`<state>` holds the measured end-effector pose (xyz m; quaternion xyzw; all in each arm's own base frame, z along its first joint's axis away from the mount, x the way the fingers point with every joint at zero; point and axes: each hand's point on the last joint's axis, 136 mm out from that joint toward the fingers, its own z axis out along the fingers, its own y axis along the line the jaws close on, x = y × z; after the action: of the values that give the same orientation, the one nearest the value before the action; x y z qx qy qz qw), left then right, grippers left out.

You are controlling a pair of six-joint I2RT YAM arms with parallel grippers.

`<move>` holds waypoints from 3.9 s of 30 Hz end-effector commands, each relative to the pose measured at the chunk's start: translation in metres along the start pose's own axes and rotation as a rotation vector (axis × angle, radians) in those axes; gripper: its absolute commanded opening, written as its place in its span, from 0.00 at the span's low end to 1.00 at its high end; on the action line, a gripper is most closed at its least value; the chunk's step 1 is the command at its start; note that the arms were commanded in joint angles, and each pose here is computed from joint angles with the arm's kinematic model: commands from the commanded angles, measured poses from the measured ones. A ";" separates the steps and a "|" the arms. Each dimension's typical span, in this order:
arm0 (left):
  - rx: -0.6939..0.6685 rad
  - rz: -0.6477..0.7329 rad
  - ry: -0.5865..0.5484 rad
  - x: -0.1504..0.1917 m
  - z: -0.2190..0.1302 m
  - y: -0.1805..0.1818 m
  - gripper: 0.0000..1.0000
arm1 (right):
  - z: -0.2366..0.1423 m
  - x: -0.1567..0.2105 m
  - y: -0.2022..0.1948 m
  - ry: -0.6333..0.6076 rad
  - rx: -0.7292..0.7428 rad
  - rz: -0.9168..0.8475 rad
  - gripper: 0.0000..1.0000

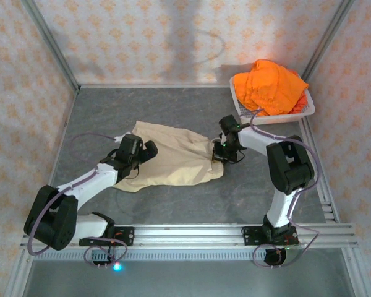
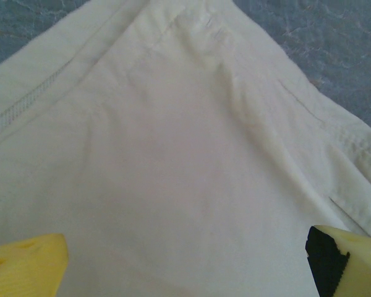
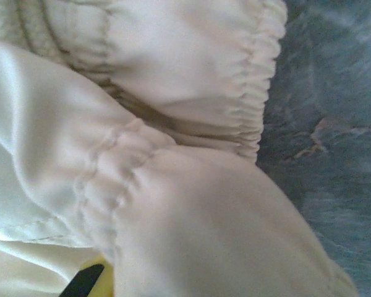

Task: Fold and stack the shorts

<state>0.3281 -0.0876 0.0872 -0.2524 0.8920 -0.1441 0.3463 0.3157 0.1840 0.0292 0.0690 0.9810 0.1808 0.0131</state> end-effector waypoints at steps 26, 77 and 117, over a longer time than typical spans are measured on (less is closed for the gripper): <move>-0.022 0.007 -0.075 -0.010 -0.018 0.013 1.00 | -0.250 -0.047 -0.061 -0.330 1.279 -0.377 0.00; 0.250 -0.110 0.417 0.074 0.054 -0.245 0.81 | -0.071 0.021 -0.005 -0.321 0.304 0.076 0.65; -0.013 -0.026 0.384 0.095 0.131 -0.194 0.05 | -0.029 0.135 0.032 0.015 0.273 -0.335 0.11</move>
<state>0.4041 -0.3438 0.0429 -0.2000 0.9442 -0.2303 0.1244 0.2162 0.2092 0.0693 -0.0604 0.9953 0.0179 0.0731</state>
